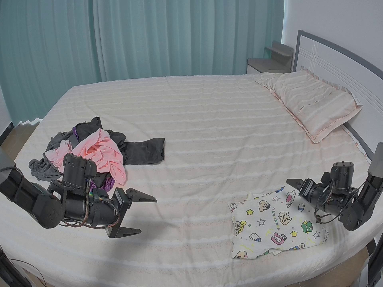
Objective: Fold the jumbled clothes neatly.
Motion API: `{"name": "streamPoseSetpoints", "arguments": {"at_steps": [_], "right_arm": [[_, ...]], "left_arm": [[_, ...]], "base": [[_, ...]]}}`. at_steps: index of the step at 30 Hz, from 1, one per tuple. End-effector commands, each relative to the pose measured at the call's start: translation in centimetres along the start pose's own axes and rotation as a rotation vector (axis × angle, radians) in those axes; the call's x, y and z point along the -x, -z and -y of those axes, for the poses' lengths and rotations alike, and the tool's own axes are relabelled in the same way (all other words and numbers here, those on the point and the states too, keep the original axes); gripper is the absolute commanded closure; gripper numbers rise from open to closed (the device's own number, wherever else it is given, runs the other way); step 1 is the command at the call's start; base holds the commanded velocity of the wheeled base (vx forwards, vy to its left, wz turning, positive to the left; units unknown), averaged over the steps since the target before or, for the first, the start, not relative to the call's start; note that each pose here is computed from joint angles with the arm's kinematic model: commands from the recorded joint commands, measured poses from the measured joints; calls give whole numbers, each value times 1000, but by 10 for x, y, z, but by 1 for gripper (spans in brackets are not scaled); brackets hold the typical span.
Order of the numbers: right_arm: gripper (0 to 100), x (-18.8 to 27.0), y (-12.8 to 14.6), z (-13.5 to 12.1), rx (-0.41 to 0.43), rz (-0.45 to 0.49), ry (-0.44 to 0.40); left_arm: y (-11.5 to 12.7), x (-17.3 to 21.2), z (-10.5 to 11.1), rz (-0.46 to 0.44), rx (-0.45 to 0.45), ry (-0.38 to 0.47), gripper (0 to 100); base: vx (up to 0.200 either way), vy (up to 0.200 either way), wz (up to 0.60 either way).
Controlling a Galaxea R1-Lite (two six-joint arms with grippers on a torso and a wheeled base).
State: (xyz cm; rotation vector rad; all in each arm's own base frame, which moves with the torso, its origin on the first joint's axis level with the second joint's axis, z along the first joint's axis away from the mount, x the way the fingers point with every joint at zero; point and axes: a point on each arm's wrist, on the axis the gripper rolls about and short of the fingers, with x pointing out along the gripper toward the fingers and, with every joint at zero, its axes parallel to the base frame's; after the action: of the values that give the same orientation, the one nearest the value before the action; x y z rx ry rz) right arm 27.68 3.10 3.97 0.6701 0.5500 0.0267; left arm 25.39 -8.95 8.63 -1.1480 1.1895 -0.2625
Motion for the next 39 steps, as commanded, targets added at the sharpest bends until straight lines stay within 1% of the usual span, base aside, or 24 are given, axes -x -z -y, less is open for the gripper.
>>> {"name": "streamPoseSetpoints", "arguments": {"at_steps": [1, 2, 3, 4, 6, 9, 10, 12, 15, 19, 20, 26, 27, 29, 30, 32, 37, 39], "right_arm": [[0, 10, 32, -17, -48, -74, 8], [0, 9, 39, -16, -74, -85, 29], [0, 9, 39, -16, -74, -85, 29], [0, 6, 45, -13, -110, -94, 63], [0, -1, 53, -7, -150, -107, 108], [0, -9, 62, 3, -190, -84, 144], [0, -10, 63, 4, -191, -80, 146], [0, -15, 68, 12, -196, -28, 158], [0, -15, 67, 22, -203, 52, 158], [0, -9, 64, 28, -208, 63, 180], [0, -5, 56, 29, -220, 88, 179], [0, 4, 40, 31, -238, 151, 179], [0, 5, 35, 31, -246, 173, 173], [0, 6, 31, 31, -248, 188, 168], [0, 8, 25, 30, -246, 216, 158], [0, 10, 19, 30, -241, 237, 154], [0, 13, 2, 41, -252, 306, 179], [0, 15, -4, 40, -247, 333, 171]], "left_arm": [[1, 0, 1, -3, -3, 1, 0], [2, 0, 0, -6, -3, 0, 0], [2, 0, 0, -6, -3, 0, 0], [2, 0, 0, -8, -4, -1, 0], [3, -1, 0, -9, -5, -1, 0], [3, 0, 0, -9, -5, -1, 0], [3, 0, 0, -10, -7, 0, 0], [4, 0, 0, -12, -7, 1, 0], [4, -1, 0, -14, -5, -3, 0], [3, -1, -1, -15, -3, -3, 0], [3, -2, -1, -17, -4, -5, 0], [3, -2, -1, -17, -3, -6, 0], [4, -2, -2, -18, -1, -8, 0], [4, -2, -2, -18, -1, -8, 0], [6, -3, -2, -25, -5, -10, 0], [8, -3, -3, -29, -8, -13, 0], [9, -3, -2, -33, -11, -11, 0], [13, -4, -3, -43, -15, -15, 0]], "base": [[0, 0, 0], [0, 0, 0], [0, 0, 0], [0, 0, 0], [0, 0, 0], [0, 0, 0], [0, 0, 0], [0, 0, 0], [0, 0, 0], [0, 0, 0], [0, 0, 0], [0, 0, 0], [0, 0, 0], [0, 0, 0], [0, 0, 0], [0, 0, 0], [0, 0, 0], [0, 0, 0]]}}
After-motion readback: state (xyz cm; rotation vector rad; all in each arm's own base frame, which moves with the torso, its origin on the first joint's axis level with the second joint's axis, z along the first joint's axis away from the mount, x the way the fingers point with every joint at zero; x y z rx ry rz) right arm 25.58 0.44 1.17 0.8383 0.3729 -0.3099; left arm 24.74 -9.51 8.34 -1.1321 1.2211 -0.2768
